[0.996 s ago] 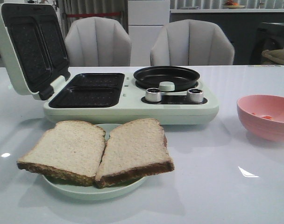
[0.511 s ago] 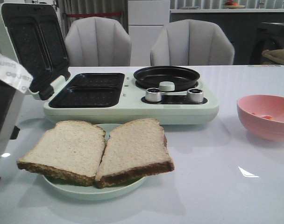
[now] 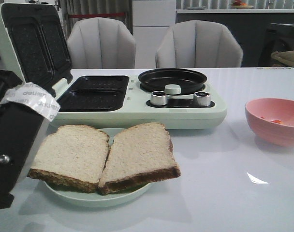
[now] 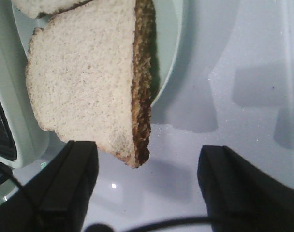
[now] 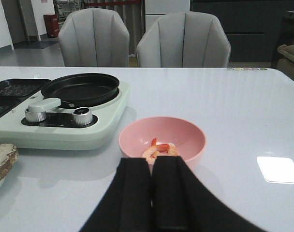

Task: Make breakfast with bread and shrimp
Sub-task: 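Lower the left gripper and grasp the bread slice nearest it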

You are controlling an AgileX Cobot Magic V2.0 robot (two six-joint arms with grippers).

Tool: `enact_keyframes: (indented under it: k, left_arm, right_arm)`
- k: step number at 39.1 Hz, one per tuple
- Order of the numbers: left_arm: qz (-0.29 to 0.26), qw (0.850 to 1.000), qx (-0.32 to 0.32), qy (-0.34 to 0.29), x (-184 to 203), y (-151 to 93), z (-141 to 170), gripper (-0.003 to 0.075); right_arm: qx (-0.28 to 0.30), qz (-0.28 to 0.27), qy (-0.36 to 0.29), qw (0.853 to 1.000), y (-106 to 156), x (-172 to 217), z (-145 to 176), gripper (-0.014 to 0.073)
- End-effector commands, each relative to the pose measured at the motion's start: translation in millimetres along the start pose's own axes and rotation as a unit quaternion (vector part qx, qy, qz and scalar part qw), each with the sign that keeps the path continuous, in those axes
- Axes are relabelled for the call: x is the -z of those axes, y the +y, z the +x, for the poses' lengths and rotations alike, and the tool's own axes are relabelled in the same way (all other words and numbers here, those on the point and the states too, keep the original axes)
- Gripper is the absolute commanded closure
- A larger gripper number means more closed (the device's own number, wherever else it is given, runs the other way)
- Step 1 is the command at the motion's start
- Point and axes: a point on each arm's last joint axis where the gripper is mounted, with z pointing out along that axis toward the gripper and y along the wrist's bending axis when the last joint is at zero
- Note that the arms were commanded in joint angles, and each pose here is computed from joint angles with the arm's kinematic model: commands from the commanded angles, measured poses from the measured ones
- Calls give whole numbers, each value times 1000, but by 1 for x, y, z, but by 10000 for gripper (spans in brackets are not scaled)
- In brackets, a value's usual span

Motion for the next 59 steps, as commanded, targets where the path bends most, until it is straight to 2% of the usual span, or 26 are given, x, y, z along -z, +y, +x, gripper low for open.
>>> enact_keyframes:
  k: [1,8,18,22,28,37,46,54,59]
  left_arm:
    - [-14,1000,-6,-5,-2,9,-2,218]
    - [-9,999,-42,6,-11,7,-3,218]
    - [-13,999,-19,22,-26,20,-7,218]
    - [-14,998,-26,47,-32,22,-4,218]
    - [-13,998,-38,48,-36,21,-4,233]
    - [-12,997,-45,54,-40,22,0,372]
    - [-5,996,-63,70,-49,21,6,407]
    - [-9,995,-70,71,-49,22,7,607]
    - [-9,995,-71,72,-49,22,6,603]
  right_arm:
    - [7,1,-61,998,0,3,-14,460]
    - [7,1,-61,998,0,3,-14,460]
    - [7,1,-61,998,0,3,-14,460]
    - [7,1,-61,998,0,3,-14,460]
    - [7,1,-61,998,0,3,-14,460]
    - [7,1,-61,998,0,3,-14,460]
    - [7,1,-61,998,0,3,-14,460]
    - [7,1,-61,998,0,3,-14,460]
    - [7,1,-61,998,0,3,-14,460]
